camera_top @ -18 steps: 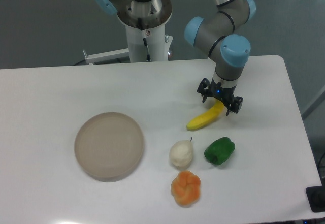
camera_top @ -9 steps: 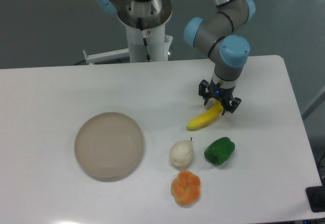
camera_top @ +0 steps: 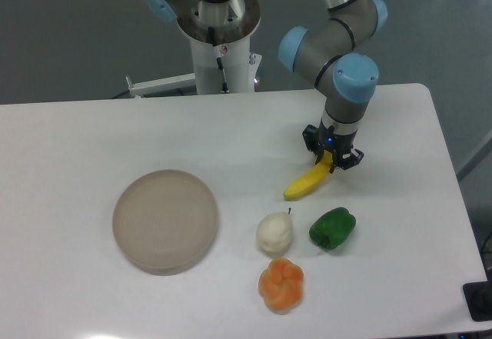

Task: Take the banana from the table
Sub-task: 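Close the gripper fingers around the banana, then lift the gripped banana up off the table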

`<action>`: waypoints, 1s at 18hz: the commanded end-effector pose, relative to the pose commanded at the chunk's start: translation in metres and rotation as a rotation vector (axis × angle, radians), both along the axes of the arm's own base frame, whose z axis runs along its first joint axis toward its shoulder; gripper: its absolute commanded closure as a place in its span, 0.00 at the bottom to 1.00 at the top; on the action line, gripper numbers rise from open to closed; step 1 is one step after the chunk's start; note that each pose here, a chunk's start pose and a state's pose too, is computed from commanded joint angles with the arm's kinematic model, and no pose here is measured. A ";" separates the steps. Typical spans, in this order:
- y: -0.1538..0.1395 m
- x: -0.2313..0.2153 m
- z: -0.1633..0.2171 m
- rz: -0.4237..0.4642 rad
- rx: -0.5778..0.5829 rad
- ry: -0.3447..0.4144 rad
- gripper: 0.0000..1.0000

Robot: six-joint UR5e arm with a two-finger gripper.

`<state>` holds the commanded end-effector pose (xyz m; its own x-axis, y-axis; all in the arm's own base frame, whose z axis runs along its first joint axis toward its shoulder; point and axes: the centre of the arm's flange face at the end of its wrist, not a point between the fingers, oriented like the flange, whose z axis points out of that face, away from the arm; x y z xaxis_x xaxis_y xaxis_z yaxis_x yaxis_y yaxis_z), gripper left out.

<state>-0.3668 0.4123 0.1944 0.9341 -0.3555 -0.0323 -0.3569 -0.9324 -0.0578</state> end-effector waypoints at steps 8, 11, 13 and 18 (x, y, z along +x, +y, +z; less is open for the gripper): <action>0.049 -0.006 0.077 -0.084 0.025 0.182 0.79; 0.066 -0.010 0.105 -0.101 0.060 0.227 0.79; 0.079 -0.012 0.125 -0.115 0.065 0.232 0.79; 0.101 -0.025 0.173 -0.128 0.058 0.217 0.79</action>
